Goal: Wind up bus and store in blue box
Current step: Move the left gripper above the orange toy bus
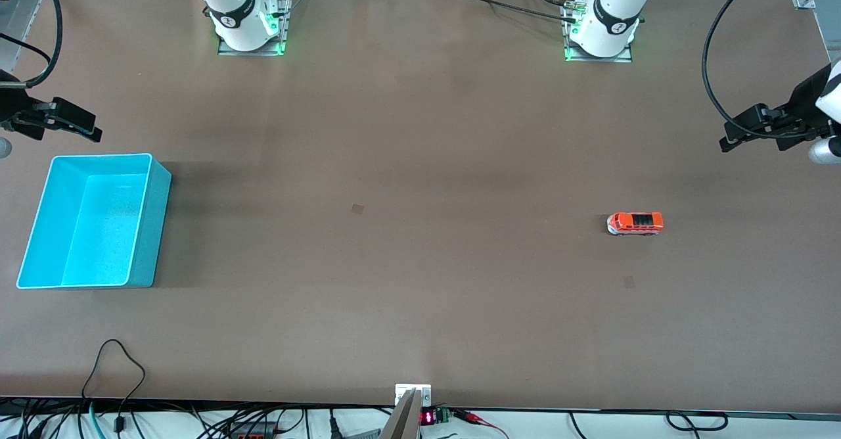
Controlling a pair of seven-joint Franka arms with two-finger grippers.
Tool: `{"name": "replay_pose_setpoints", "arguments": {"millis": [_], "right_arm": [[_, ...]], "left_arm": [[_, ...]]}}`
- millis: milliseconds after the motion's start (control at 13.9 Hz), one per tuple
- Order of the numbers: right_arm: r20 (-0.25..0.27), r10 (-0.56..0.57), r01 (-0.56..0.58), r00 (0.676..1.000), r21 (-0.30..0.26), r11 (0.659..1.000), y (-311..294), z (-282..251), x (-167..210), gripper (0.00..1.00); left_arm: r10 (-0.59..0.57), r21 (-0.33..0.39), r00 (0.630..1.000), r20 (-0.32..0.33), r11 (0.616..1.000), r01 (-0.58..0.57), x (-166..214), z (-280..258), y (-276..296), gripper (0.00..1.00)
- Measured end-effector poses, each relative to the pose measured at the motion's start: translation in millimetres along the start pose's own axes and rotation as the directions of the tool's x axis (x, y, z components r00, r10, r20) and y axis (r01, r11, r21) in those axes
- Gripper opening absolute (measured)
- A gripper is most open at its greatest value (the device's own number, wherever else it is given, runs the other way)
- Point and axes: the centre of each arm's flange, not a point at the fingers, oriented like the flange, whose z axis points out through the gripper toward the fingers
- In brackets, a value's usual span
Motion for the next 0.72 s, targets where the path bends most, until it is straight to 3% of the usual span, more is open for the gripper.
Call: {"name": "replay_pose_setpoints", "arguments": {"millis": [360, 719], "right_arm": [[-0.001, 0.000, 0.000, 1.000, 0.000, 1.000, 0, 0, 0, 1.00], [-0.001, -0.006, 0.006, 1.000, 0.002, 1.000, -4, -1, 0, 1.00]], "left_arm": [[-0.003, 0.001, 1.000, 0.016, 1.000, 0.003, -2, 4, -1, 1.00], [0.055, 0.001, 0.994, 0.098, 0.998, -0.056, -7, 27, 29, 1.00]]}}
